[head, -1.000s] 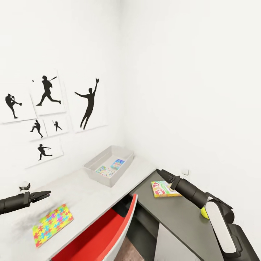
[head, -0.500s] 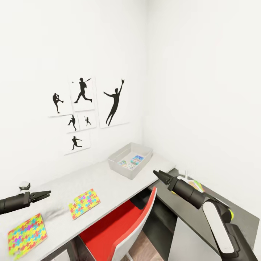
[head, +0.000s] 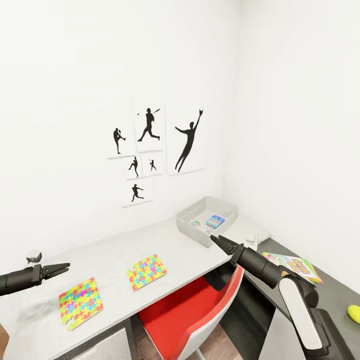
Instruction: Put all the toys in the child's room - the three board games (two on the bed and one on the table), the two jigsaw puzzles on the table, and the tennis ball on the table - inside the toy box on the table in the child's room.
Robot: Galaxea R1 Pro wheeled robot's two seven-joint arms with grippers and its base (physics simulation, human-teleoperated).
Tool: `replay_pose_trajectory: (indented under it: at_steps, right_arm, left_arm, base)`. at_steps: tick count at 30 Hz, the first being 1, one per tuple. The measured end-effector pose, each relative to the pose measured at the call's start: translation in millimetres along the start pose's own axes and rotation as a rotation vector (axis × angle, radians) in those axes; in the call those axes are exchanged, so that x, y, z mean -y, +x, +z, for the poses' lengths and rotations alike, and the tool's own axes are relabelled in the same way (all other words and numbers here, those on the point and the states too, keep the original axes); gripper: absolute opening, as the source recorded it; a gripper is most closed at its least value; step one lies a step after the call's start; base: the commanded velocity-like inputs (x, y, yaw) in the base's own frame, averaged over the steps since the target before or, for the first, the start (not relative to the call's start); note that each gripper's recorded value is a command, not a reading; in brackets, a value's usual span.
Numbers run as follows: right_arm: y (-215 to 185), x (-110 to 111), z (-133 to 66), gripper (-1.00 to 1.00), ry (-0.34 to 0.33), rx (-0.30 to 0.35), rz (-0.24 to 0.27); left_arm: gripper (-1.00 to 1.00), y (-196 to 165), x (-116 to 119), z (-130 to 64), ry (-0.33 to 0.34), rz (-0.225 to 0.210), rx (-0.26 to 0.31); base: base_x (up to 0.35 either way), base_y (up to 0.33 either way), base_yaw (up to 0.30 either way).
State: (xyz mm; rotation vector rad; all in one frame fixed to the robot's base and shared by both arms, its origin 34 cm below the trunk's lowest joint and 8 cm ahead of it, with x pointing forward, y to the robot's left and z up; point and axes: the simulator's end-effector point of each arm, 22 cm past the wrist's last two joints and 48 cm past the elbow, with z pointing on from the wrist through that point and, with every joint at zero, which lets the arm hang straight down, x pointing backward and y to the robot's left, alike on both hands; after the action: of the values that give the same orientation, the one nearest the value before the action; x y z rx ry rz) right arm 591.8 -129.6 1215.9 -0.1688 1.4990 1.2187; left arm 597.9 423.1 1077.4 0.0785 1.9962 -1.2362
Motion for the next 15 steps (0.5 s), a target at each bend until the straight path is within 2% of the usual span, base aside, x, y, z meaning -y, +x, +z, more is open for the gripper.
replay_pose_trajectory:
  at_steps: [8, 15]
  right_arm:
    - [0.4, -0.4, 0.4, 1.0, -0.001, 0.0, 0.0]
    - [0.4, -0.2, 0.2, 1.0, -0.001, -0.001, 0.0]
  left_arm:
    - [1.0, 0.4, -0.1, 0.0, 0.0, -0.001, -0.001]
    - [1.0, 0.5, -0.2, -0.1, -0.001, 0.0, -0.001]
  base:
    - [-0.001, 0.021, 0.287]
    - [0.0, 0.149, 0.287]
